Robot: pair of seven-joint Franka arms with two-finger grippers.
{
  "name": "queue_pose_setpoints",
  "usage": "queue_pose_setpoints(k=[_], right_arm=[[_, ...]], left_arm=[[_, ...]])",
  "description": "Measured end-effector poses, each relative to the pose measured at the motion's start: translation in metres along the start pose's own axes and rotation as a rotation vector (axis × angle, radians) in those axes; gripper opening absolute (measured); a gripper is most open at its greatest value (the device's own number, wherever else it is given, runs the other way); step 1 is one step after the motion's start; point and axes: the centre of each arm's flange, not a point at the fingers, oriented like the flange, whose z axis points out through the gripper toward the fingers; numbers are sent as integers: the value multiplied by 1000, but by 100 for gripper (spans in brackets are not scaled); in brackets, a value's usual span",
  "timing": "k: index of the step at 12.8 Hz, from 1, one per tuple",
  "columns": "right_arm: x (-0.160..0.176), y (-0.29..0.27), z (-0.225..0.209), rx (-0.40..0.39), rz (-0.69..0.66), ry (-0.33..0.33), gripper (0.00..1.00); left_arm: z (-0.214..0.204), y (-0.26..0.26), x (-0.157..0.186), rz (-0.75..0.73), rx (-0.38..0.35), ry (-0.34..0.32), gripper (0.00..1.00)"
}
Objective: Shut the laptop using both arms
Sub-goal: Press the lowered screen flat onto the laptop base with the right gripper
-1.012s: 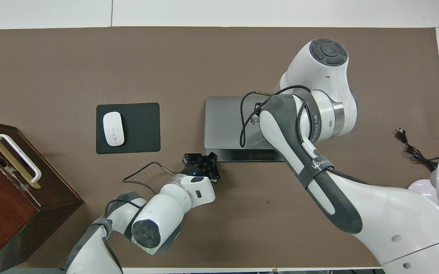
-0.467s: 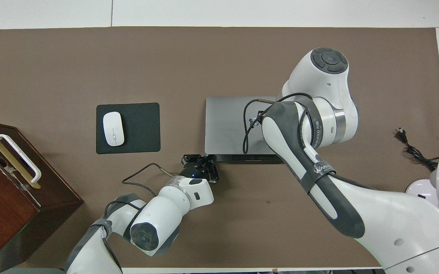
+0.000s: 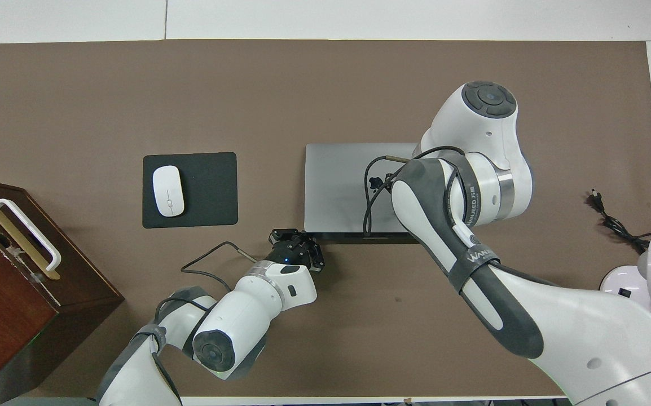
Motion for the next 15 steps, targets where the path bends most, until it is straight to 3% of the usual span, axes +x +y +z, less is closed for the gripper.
queue_pose_setpoints(k=[15], right_arm=[[-11,10,13,-11,7,-25,1]], left_arm=[[0,0,0,5,0,1,1]])
